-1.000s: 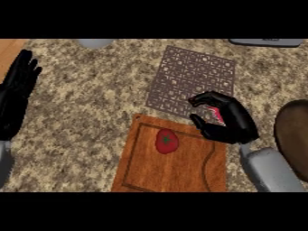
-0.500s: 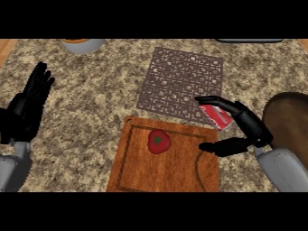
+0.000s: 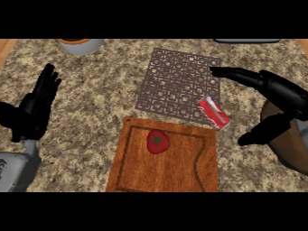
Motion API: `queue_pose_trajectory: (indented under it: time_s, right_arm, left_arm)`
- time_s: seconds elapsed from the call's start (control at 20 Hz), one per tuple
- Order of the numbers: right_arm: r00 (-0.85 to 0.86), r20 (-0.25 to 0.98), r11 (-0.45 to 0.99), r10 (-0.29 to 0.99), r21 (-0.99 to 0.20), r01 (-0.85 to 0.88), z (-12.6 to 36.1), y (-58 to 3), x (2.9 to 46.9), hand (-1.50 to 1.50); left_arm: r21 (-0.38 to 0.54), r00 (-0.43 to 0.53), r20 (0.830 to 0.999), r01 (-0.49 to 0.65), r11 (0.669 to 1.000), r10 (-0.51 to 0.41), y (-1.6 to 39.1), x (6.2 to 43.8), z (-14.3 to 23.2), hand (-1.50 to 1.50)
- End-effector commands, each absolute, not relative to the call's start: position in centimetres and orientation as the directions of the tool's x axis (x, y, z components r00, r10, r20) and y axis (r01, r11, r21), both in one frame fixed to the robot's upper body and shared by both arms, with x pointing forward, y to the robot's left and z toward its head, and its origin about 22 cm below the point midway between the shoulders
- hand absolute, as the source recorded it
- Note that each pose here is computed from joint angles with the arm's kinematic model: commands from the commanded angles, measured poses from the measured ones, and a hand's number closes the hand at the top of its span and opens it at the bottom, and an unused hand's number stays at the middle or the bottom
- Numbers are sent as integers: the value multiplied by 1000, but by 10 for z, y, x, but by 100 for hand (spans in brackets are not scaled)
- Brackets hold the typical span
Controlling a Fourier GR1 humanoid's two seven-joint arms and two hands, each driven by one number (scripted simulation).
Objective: Pick the tomato from the cutting board and place it in the pan
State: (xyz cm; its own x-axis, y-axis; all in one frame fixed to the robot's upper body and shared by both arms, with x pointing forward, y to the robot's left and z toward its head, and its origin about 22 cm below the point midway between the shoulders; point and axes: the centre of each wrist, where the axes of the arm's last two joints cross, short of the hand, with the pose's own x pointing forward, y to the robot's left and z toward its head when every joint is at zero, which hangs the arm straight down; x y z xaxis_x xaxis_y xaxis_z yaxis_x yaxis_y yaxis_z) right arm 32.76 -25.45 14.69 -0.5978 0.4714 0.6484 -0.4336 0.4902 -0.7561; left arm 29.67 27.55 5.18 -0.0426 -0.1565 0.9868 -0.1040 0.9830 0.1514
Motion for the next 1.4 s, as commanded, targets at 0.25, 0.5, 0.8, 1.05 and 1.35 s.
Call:
queue_pose_trajectory:
  time_s: [0.25,0.5,0.8,1.05,1.35]
  right_arm:
    - [-637,533,372,557,-846,-382,213,-194,320,-150]
    - [-622,565,356,541,-825,-439,218,-172,328,-150]
    - [-623,633,317,460,-772,-550,200,-128,301,-150]
    - [-603,578,259,550,-804,-535,195,-131,281,-150]
    - [-554,568,284,608,-808,-517,176,-100,296,-150]
  left_arm:
    - [162,-44,985,-106,981,-168,291,300,48,0]
    - [150,-43,987,-105,983,-156,278,298,55,0]
    - [151,-47,986,-119,981,-158,274,291,41,0]
    - [141,-34,989,-104,984,-146,260,292,54,0]
    - [168,-46,984,-106,980,-173,286,304,46,0]
